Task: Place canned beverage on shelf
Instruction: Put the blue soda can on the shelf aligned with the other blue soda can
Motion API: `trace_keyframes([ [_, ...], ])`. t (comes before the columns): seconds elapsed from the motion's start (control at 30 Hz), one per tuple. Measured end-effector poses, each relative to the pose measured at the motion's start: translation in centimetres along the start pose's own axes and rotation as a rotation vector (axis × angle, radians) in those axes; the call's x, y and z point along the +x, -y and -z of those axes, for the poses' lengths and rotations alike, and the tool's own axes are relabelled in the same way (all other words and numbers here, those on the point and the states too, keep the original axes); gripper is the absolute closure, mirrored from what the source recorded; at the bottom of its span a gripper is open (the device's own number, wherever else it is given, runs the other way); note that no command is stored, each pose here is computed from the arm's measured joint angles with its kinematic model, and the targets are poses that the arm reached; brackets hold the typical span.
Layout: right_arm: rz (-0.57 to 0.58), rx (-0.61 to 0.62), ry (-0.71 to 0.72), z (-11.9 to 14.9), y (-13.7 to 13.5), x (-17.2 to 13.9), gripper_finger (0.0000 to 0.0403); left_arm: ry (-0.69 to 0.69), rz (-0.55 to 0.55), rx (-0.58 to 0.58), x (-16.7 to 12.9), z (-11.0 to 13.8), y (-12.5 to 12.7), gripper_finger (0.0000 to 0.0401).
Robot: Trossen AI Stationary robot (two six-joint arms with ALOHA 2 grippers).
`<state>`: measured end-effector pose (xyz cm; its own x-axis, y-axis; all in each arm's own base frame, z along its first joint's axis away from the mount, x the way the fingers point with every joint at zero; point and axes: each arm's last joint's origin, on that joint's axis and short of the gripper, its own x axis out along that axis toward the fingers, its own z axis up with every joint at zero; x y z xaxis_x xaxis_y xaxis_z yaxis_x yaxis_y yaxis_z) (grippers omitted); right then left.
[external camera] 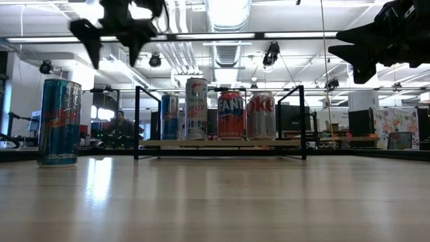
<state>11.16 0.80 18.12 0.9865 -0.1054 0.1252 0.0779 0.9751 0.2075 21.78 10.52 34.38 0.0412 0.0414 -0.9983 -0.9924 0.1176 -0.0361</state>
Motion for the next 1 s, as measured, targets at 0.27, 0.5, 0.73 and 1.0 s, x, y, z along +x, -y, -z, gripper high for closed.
trace_keyframes([
  [0.27, 0.000, 0.000, 0.000, 0.0, 0.0, 0.0, 0.0245, -0.019, 0.006, -0.095, 0.3, 7.4, -0.2, 0.0001],
  [0.5, 0.000, 0.000, 0.000, 0.0, 0.0, 0.0, 0.0245, -0.027, -0.081, -0.161, 2.5, 10.7, 0.0, 0.0001],
  [0.73, 0.000, 0.000, 0.000, 0.0, 0.0, 0.0, 0.0245, -0.025, -0.080, -0.168, 5.6, 11.7, 0.4, 0.0001],
  [1.0, 0.000, 0.000, 0.000, 0.0, 0.0, 0.0, 0.0245, -0.034, -0.001, -0.264, 7.5, 12.6, -0.7, 0.0001],
])
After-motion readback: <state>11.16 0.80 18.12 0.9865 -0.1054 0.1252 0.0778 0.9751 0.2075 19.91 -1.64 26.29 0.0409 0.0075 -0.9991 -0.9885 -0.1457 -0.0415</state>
